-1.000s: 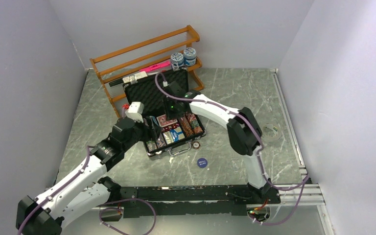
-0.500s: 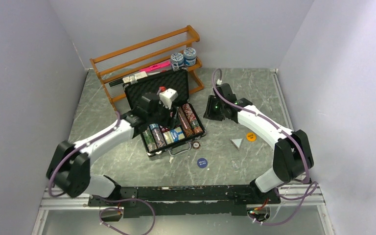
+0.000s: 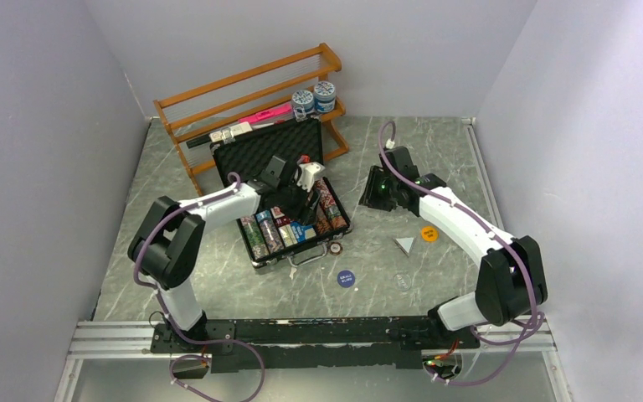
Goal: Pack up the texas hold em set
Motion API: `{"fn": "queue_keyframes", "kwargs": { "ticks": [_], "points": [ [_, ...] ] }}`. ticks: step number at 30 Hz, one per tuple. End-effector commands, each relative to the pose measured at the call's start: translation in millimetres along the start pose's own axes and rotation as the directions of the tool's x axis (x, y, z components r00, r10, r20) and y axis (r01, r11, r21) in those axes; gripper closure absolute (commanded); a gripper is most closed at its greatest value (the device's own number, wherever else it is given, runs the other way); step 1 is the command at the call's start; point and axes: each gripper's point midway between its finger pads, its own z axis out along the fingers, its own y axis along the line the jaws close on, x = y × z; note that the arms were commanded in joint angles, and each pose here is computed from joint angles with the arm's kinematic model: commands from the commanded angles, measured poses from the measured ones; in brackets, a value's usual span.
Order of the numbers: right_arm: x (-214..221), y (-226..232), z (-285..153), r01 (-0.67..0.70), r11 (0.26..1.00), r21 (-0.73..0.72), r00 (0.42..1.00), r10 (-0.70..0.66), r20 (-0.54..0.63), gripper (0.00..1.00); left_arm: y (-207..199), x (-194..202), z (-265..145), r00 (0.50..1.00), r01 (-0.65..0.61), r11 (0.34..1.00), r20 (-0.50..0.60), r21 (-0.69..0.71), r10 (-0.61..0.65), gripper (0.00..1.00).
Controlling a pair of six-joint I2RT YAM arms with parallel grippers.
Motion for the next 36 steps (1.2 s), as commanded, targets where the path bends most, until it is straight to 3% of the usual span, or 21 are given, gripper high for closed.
{"fn": "queue_keyframes", "kwargs": {
  "ticks": [1,10,16,20,30,36],
  "points": [
    [-2,-4,-6,-0.001,1.0,-0.002,1.0,0.001,0.013,0.66,4,-10,1,0.998,-0.065,0.998,-0.004,-0.013,0.065,0.31],
    [-2,-4,1,-0.015,1.0,0.004,1.0,0.015,0.0,0.67,19,6,5,0.996,-0.075,0.994,-0.061,-0.079,0.07,0.26],
    [-3,-5,5,-0.014,1.0,0.011,1.0,0.014,-0.005,0.68,9,16,15,0.99,-0.082,0.997,-0.114,0.01,0.083,0.42],
    [-7,-6,4,-0.021,1.0,0.017,1.0,0.021,0.012,0.68,10,28,18,0.982,-0.086,0.996,-0.168,0.025,0.089,0.45],
    [-8,-7,3,-0.013,1.0,0.02,1.0,0.013,0.008,0.69,25,20,18,0.978,-0.097,0.994,-0.192,-0.058,0.085,0.4],
    [-8,-5,3,-0.014,1.0,0.011,1.0,0.014,0.009,0.69,31,-5,-3,0.99,-0.12,0.982,-0.096,-0.144,0.107,0.25]
  ]
}}
